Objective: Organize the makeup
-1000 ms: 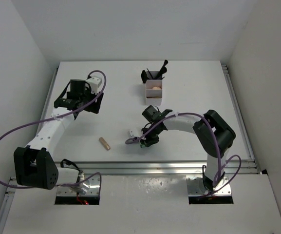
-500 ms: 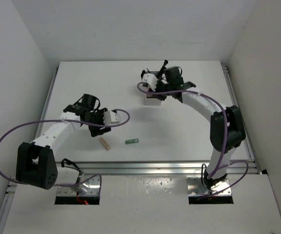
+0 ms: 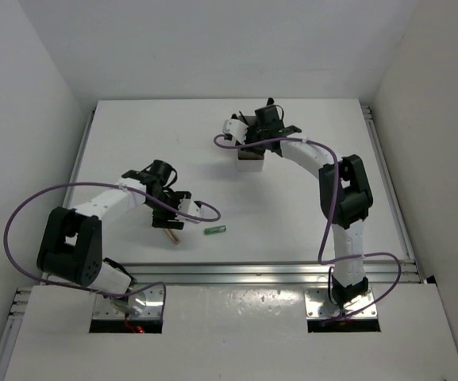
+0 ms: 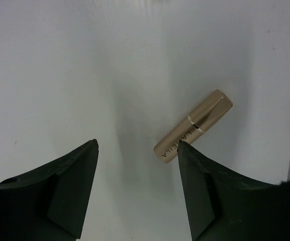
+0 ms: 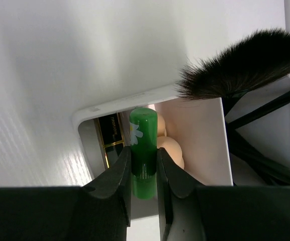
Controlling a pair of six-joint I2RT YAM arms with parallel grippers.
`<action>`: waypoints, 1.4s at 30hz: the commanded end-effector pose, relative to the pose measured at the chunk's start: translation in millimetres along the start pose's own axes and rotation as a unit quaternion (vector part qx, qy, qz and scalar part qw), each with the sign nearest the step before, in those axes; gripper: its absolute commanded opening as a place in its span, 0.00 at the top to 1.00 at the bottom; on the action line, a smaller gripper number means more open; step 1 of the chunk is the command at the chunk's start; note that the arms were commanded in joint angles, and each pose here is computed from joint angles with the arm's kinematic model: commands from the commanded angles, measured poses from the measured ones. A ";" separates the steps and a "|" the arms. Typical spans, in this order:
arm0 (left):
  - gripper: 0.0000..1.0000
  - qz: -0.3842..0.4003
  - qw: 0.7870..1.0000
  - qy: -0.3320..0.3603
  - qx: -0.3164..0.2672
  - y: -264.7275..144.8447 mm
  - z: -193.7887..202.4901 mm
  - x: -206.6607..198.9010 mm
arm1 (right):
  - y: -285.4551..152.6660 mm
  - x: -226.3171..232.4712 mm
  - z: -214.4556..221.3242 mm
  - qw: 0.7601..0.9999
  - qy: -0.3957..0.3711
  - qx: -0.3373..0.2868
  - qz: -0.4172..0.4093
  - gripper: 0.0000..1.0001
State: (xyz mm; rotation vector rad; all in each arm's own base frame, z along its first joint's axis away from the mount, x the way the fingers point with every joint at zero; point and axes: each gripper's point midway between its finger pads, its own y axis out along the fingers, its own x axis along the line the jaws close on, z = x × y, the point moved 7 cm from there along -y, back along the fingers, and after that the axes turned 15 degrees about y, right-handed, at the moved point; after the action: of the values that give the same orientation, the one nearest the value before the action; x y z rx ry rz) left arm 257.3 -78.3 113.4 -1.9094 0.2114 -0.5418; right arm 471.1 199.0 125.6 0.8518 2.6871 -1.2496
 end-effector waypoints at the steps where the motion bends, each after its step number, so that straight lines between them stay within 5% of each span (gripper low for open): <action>1: 0.30 0.019 0.999 0.038 -0.022 9.2 -7.8 -1.8 | -9.8 -1.4 10.1 1.000 0.012 0.016 0.008 1.00; 9: 0.30 0.045 0.998 0.038 -0.022 22.2 -5.3 -9.6 | -7.2 16.4 32.2 0.999 0.016 0.049 -0.014 0.99; 15: 0.30 0.048 0.998 0.042 -0.023 28.2 -3.1 -10.3 | -13.9 18.5 33.7 0.998 -0.001 0.059 -0.012 0.70; 23: 0.31 0.055 0.996 0.060 -0.021 31.1 -3.5 -9.9 | -27.9 15.1 25.1 0.999 0.001 0.046 0.008 0.53; 37: 0.53 0.084 0.993 0.083 -0.014 44.0 -3.7 -17.9 | -71.8 16.5 4.2 0.999 0.009 0.000 0.052 0.52; 42: 0.72 0.098 0.992 0.068 0.039 58.3 3.3 -28.9 | -75.5 15.9 3.4 0.998 0.015 -0.009 0.067 0.50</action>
State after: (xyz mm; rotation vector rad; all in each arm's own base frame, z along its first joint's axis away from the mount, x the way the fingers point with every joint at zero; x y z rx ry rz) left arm 245.7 -90.2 69.5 -1.8122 0.4418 -0.5632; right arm 417.4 165.9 156.9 0.9715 2.6284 -1.2596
